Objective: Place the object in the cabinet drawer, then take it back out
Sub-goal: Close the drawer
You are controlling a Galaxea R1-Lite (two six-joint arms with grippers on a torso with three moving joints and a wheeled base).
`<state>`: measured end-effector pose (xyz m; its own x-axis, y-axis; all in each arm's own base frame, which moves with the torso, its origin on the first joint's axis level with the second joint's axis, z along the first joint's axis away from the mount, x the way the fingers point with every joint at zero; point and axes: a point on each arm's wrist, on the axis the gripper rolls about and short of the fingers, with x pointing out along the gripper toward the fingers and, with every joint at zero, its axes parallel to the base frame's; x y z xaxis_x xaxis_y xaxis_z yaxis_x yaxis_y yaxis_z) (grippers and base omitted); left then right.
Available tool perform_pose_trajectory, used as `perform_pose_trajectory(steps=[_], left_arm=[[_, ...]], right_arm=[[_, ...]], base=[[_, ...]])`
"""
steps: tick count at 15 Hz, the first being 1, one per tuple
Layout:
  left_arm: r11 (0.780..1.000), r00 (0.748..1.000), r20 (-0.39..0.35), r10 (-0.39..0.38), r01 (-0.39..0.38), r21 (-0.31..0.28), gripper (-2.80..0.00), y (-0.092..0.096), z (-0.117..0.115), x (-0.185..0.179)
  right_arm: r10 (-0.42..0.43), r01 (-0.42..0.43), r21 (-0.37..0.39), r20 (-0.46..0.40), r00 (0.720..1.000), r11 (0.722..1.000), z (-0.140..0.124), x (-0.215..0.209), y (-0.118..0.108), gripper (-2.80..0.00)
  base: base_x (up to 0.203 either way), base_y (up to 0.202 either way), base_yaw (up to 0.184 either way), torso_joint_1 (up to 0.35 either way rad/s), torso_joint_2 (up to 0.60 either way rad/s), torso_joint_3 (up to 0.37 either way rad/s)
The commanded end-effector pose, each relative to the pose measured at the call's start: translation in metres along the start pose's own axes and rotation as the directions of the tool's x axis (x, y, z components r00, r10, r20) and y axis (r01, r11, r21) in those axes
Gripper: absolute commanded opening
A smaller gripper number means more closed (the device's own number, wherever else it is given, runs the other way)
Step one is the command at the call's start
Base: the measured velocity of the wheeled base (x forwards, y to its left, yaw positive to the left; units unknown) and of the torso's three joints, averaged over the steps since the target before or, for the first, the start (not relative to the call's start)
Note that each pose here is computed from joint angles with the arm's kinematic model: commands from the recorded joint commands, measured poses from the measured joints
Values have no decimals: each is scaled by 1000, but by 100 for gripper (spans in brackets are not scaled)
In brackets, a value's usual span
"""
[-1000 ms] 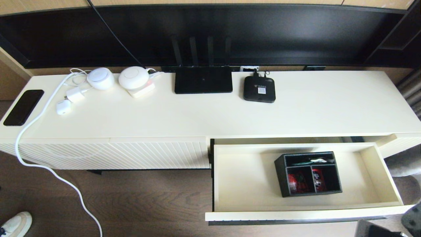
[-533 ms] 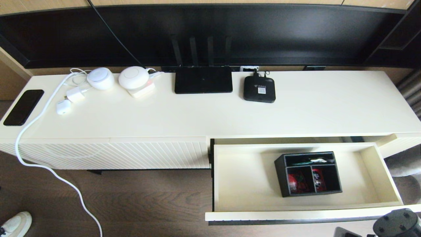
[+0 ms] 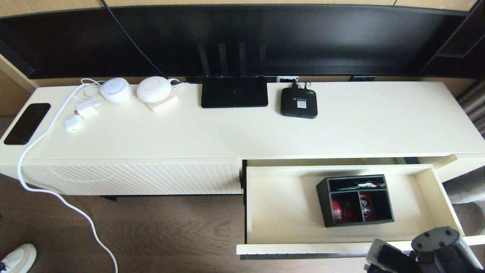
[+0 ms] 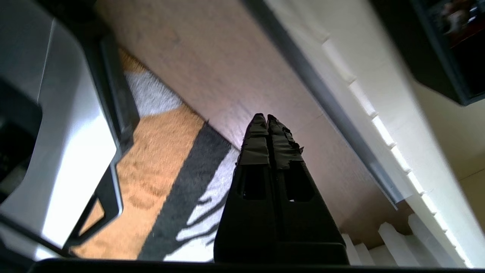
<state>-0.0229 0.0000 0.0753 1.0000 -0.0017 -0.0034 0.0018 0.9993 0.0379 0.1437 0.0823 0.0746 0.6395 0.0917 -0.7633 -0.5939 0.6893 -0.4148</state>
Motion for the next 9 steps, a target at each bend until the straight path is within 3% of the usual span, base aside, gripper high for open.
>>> perform_pose_trajectory(steps=[1,9], left_arm=[[1000,1000,-1,0,0,0,-280,0,0,0],[1000,1000,-1,0,0,0,-280,0,0,0]], right_arm=[[-13,13,16,-12,1000,1000,3,10,-3,-280],[-71,66,70,65,995,995,16,28,-11,-280]], base=[[0,0,0,0,0,0],[0,0,0,0,0,0]])
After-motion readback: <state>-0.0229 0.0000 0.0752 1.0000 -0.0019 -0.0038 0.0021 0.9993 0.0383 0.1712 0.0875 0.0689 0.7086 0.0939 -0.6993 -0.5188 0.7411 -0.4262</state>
